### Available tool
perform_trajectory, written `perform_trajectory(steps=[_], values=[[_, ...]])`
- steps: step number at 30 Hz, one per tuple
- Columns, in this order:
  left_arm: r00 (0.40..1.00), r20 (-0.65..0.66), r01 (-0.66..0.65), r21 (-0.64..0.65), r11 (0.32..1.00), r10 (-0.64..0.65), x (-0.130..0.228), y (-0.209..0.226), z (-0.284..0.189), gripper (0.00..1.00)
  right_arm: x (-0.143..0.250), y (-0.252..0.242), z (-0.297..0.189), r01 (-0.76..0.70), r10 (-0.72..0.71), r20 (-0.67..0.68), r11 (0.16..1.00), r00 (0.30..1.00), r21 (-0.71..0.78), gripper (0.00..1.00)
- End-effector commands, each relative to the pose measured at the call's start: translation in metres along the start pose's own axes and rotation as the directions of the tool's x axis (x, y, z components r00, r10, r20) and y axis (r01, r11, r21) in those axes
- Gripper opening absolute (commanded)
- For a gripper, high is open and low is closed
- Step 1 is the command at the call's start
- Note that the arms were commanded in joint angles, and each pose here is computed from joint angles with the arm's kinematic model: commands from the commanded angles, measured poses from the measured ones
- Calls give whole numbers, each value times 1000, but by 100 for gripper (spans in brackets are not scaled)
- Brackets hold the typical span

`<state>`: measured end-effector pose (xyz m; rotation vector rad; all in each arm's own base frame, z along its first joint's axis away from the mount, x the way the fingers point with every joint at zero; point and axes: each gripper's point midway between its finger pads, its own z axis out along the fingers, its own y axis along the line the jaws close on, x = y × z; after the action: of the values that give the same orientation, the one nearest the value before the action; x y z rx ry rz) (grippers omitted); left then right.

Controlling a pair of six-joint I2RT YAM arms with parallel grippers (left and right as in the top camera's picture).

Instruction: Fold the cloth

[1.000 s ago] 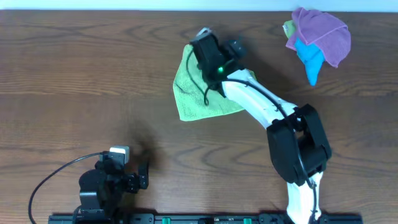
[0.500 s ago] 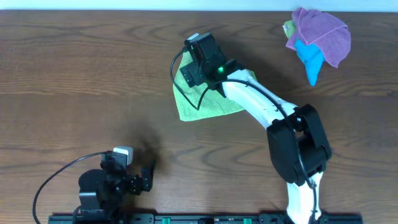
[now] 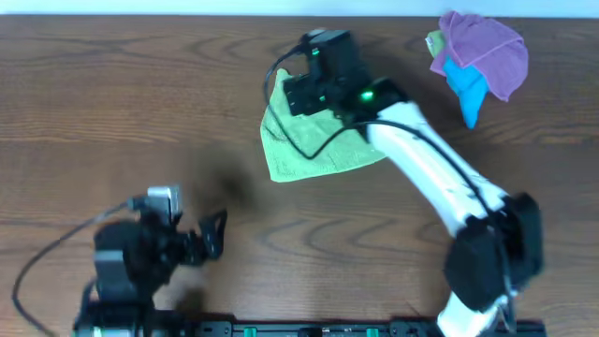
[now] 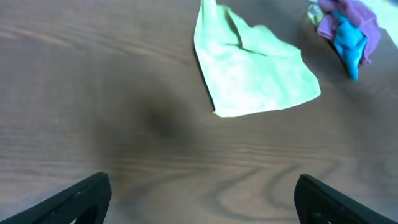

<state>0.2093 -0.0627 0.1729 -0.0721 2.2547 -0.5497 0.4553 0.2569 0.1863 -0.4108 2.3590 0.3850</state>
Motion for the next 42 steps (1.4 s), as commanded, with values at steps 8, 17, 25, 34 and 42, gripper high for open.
perform_trajectory(steps=[8, 17, 25, 34, 42], values=[[935, -276, 269, 147, 952, -222, -75, -39, 55, 95, 25, -43, -38, -243, 222, -177, 964, 959, -110, 93], [641, -438, 672, -76, 737, -630, -51, -15, 124, 95, 42, -92, -57, -389, 353, -252, 915, 901, -111, 93], [590, -522, 693, -63, 718, -616, -27, -30, 191, 95, 52, -103, -62, -395, 355, -278, 914, 892, -99, 93], [518, -577, 703, -134, 699, -631, 13, -33, 229, 95, 57, -102, -64, -391, 348, -300, 915, 888, -96, 92], [483, -602, 714, -149, 684, -636, 30, -43, 245, 94, 61, -101, -65, -392, 346, -317, 915, 883, -93, 92]])
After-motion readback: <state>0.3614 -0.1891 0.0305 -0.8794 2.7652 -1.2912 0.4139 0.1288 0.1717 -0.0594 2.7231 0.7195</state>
